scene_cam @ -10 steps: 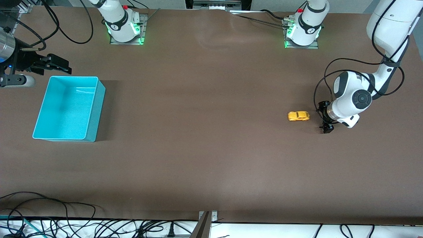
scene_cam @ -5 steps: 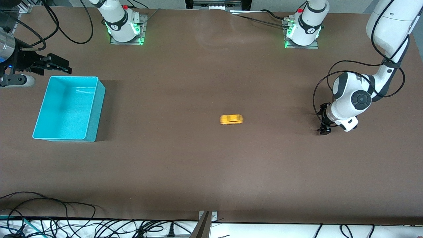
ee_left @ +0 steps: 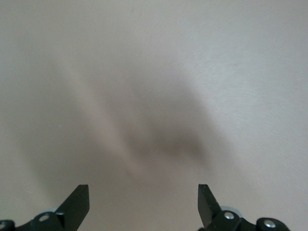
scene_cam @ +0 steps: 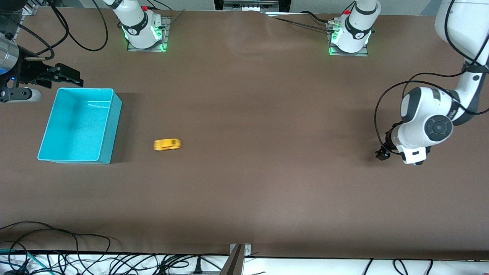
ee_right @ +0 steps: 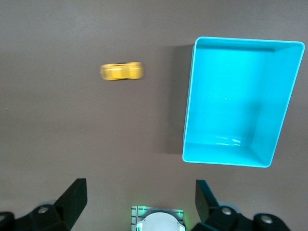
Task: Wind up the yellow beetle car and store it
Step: 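Open the left gripper, letting the car drive toward the blue box, then reach the right gripper to the car while the left gripper retracts, then lower the right gripper and grasp the yellow car, then lift the car with the right gripper over the blue box, then lower the car into the blue box and open the right gripper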
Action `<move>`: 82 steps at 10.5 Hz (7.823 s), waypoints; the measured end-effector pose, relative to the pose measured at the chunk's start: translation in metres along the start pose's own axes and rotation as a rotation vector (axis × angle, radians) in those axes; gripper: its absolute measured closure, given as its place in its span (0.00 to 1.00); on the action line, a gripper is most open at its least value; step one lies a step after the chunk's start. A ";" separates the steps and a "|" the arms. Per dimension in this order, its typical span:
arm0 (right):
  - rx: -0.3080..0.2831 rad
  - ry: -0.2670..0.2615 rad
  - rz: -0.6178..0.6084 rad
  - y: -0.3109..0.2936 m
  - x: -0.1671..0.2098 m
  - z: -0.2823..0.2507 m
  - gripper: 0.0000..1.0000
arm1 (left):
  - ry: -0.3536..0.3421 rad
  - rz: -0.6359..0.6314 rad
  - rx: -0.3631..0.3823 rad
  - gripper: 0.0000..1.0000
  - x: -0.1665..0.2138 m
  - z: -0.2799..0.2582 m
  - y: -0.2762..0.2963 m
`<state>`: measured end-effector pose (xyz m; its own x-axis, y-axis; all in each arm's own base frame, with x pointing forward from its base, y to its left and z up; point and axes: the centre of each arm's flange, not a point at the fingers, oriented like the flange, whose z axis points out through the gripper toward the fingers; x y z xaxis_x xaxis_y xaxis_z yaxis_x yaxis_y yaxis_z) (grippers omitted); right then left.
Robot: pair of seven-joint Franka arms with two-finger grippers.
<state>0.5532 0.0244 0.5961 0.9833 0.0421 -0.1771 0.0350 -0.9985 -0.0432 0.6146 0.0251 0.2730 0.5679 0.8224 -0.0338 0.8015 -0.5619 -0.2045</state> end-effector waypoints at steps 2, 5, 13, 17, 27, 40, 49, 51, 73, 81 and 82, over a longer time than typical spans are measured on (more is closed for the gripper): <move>0.000 0.001 0.000 0.000 0.000 0.000 0.00 | -0.024 0.134 0.009 0.00 0.012 -0.035 0.001; 0.000 0.004 0.000 0.000 0.001 0.000 0.00 | -0.061 0.268 0.016 0.00 0.024 -0.077 -0.002; 0.021 0.011 -0.026 0.001 0.074 0.063 0.00 | -0.037 0.543 -0.013 0.00 0.033 -0.192 -0.015; 0.030 -0.027 -0.221 -0.011 0.129 0.114 0.00 | 0.030 0.789 -0.061 0.00 0.027 -0.243 -0.034; -0.067 0.064 -1.014 0.015 0.134 0.277 0.00 | 0.014 0.913 -0.202 0.00 0.032 -0.275 -0.065; -0.219 0.218 -1.441 0.019 0.092 0.384 0.00 | 0.013 0.913 -0.201 0.00 0.031 -0.276 -0.065; -0.215 0.214 -1.447 0.023 0.093 0.394 0.55 | 0.006 0.915 -0.197 0.00 0.030 -0.277 -0.066; -0.190 0.185 -1.453 0.021 0.090 0.383 0.55 | 0.006 0.914 -0.197 0.00 0.030 -0.276 -0.066; 0.003 0.069 -2.067 0.246 -0.019 0.308 0.55 | 0.003 0.923 -0.197 0.00 0.025 -0.277 -0.063; -0.024 0.090 -2.073 0.255 -0.040 0.374 0.55 | 0.003 0.923 -0.197 0.00 0.026 -0.277 -0.064; -0.026 0.092 -2.072 0.258 -0.041 0.377 0.55 | 0.003 0.923 -0.197 0.00 0.026 -0.277 -0.064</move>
<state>0.4545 -0.2212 0.2219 -0.5009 0.8536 0.1431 0.8567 0.5125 -0.0587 0.6300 0.0572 0.5563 0.9943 0.0450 -0.0971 0.0520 -0.9962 0.0706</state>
